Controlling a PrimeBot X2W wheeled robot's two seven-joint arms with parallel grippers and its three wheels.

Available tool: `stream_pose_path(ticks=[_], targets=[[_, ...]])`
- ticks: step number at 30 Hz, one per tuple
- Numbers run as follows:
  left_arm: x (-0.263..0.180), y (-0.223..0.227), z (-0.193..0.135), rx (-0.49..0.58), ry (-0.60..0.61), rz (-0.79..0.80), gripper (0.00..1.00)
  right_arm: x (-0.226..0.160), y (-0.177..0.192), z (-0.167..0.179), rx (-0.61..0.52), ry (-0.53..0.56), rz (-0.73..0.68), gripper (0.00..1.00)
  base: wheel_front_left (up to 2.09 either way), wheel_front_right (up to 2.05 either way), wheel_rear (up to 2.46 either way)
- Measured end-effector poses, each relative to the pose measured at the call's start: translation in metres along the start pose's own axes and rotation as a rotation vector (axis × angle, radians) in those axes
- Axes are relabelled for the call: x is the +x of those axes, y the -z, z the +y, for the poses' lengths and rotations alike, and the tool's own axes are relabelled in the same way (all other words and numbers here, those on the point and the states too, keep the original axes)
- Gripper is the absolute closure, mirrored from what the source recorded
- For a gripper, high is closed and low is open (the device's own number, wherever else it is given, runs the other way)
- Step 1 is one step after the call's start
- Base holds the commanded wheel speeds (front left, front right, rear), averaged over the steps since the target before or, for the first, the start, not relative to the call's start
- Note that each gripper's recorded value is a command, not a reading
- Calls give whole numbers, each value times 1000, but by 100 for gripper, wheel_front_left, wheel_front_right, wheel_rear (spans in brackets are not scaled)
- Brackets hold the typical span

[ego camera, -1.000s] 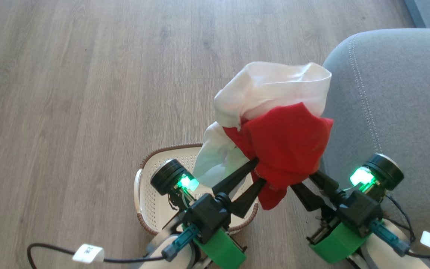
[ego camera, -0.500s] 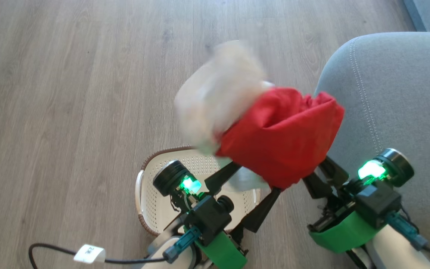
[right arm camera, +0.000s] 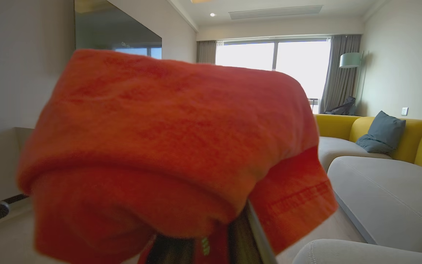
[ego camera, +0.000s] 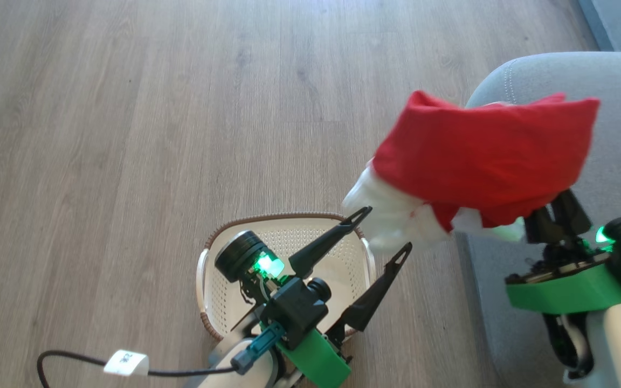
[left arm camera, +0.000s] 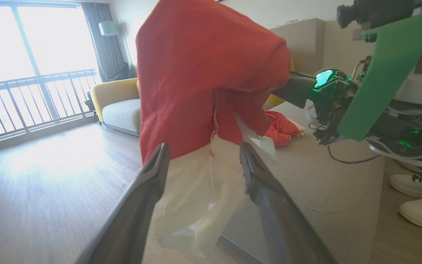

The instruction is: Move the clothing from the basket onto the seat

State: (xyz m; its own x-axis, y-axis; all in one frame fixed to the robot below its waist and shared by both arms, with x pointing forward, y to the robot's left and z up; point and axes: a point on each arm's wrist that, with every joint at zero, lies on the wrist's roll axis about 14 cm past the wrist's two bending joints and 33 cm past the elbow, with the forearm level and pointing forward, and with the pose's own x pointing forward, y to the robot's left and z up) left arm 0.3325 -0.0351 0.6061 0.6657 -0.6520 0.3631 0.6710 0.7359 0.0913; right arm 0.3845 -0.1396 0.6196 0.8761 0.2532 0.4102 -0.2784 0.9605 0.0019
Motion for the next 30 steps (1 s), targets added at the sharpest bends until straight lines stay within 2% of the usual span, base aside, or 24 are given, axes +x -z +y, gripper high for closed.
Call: stream_pose_path(ticks=[15, 24, 30], targets=[[-13, 22, -9, 0, 4, 80, 0, -9, -24, -38, -70, 118, -54, 100, 0, 0, 0], [-43, 76, -9, -30, -20, 268, 0, -15, -32, -50, -88, 156, -68, 100, 0, 0, 0], [-50, 92, -9, -50, -23, 323, 0, -18, -33, -53, -93, 167, -66, 100, 0, 0, 0]])
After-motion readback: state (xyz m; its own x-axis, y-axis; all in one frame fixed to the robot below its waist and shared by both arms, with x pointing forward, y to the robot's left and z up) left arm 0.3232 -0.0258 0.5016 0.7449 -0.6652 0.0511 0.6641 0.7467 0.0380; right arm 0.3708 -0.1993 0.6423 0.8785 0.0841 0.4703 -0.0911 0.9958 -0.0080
